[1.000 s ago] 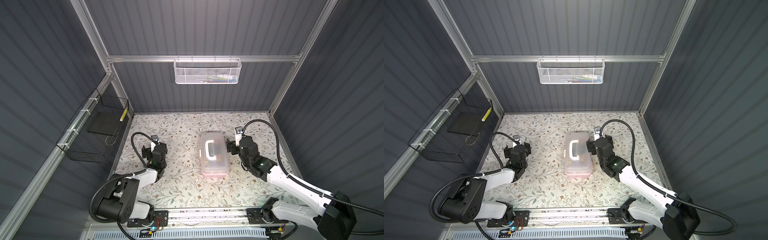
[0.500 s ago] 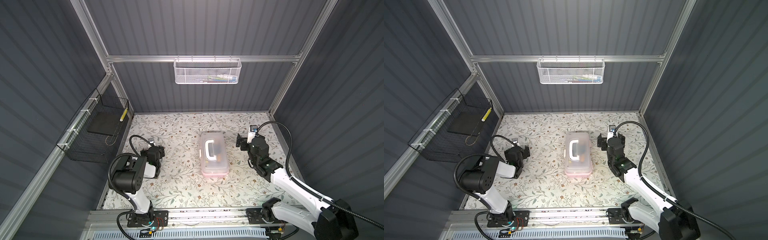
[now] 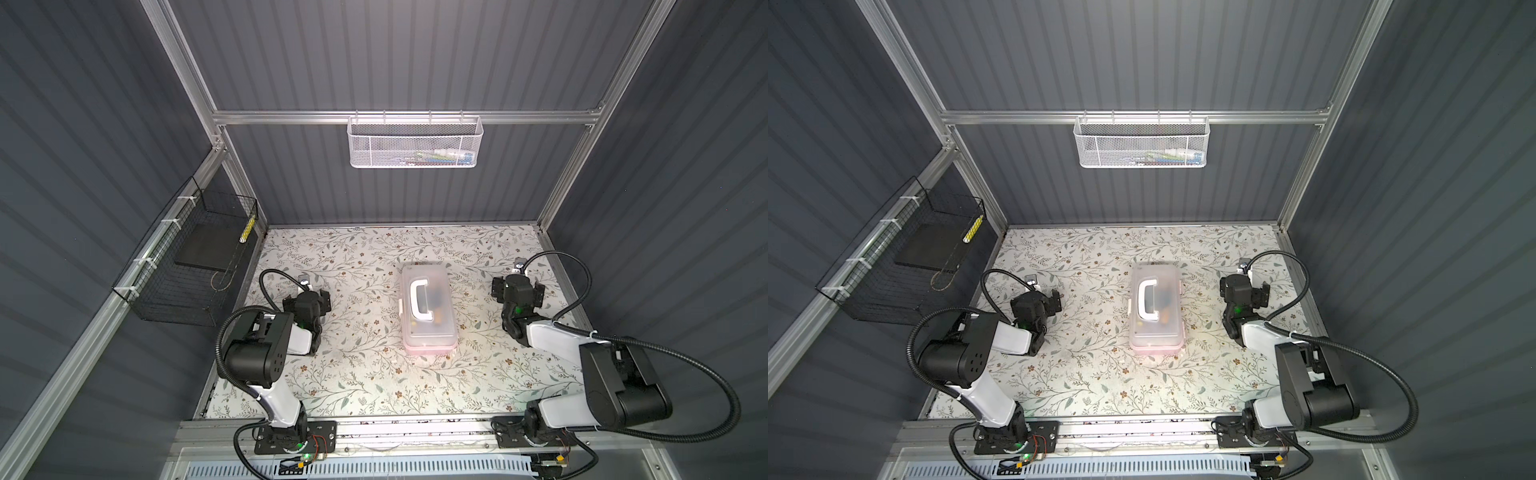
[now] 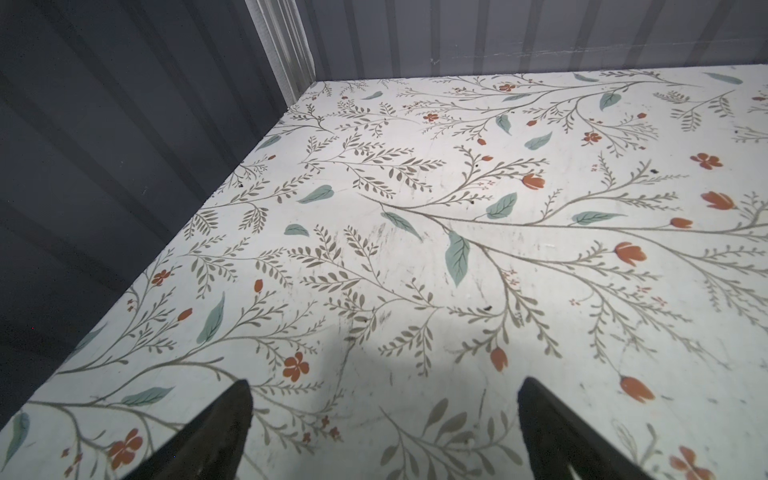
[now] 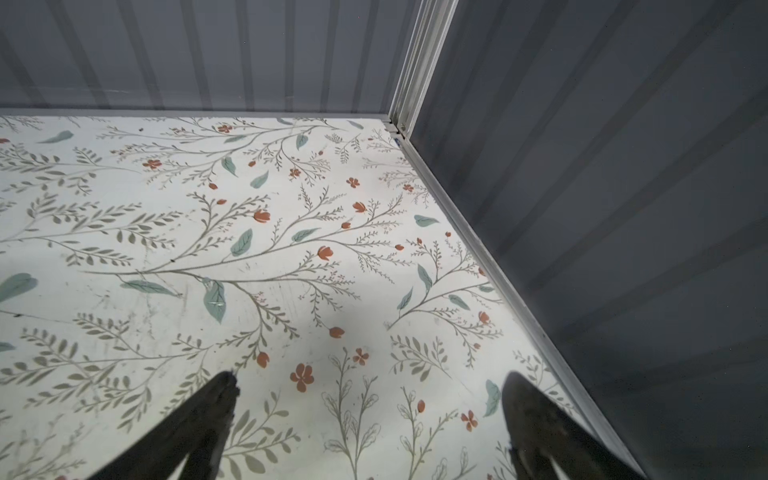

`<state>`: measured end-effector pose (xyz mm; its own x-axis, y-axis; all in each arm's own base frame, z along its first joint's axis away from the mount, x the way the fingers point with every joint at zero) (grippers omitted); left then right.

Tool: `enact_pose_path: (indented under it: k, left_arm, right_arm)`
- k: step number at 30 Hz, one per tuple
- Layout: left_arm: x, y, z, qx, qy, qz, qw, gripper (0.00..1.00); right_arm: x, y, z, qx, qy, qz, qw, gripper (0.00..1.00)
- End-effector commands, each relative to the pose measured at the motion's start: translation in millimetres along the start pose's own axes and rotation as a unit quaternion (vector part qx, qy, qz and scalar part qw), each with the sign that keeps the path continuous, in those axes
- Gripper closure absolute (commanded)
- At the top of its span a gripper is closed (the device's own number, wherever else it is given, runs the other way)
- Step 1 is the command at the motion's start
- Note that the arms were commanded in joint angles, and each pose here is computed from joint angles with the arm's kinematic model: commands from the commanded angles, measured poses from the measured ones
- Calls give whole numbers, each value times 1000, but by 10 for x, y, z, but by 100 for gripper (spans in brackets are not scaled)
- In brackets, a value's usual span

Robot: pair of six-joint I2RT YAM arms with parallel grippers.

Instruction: Pack the tool kit

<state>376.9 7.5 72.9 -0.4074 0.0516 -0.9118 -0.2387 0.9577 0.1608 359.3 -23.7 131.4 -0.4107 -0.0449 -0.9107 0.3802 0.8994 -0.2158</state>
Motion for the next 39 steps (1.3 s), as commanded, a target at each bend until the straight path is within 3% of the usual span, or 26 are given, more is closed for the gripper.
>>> enact_pose_path:
  k: [1,2,6,7,9,11,39]
  left_arm:
    - [-96,9,22,0,-14,-12,1000,0]
    - [-88,9,22,0,-13,-12,1000,0]
    - [-96,9,22,0,-14,-12,1000,0]
    - [-96,10,23,-1,-14,-12,1000,0]
    - [-85,9,20,0,-12,-12,1000,0]
    - [-89,9,24,0,-13,-12,1000,0]
    - [-90,9,23,0,-13,-12,1000,0]
  right_arm:
    - [-125,-72,12,-16,-73,45,996,1]
    - [-93,-79,0,-22,-65,46,997,1]
    - [41,-53,-46,-154,-85,88,981,1]
    - [45,-104,-26,-145,-103,102,979,1]
    - [100,-107,-4,-145,-59,102,982,1]
    - [51,-115,8,-142,-86,105,980,1]
    - [68,-39,36,-151,-65,91,982,1]
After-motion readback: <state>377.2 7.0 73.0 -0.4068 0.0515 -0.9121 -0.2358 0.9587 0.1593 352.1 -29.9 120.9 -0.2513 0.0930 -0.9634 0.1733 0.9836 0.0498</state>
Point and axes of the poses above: each gripper's point midway between its finger pads, its own z axis out along the fingers, its own y axis along the line the jaws close on, x = y × z, the point moved 3 cm from there along -z, back along the fingers, and after that the axes turned 1 degree about z, right-handed, at the moved point
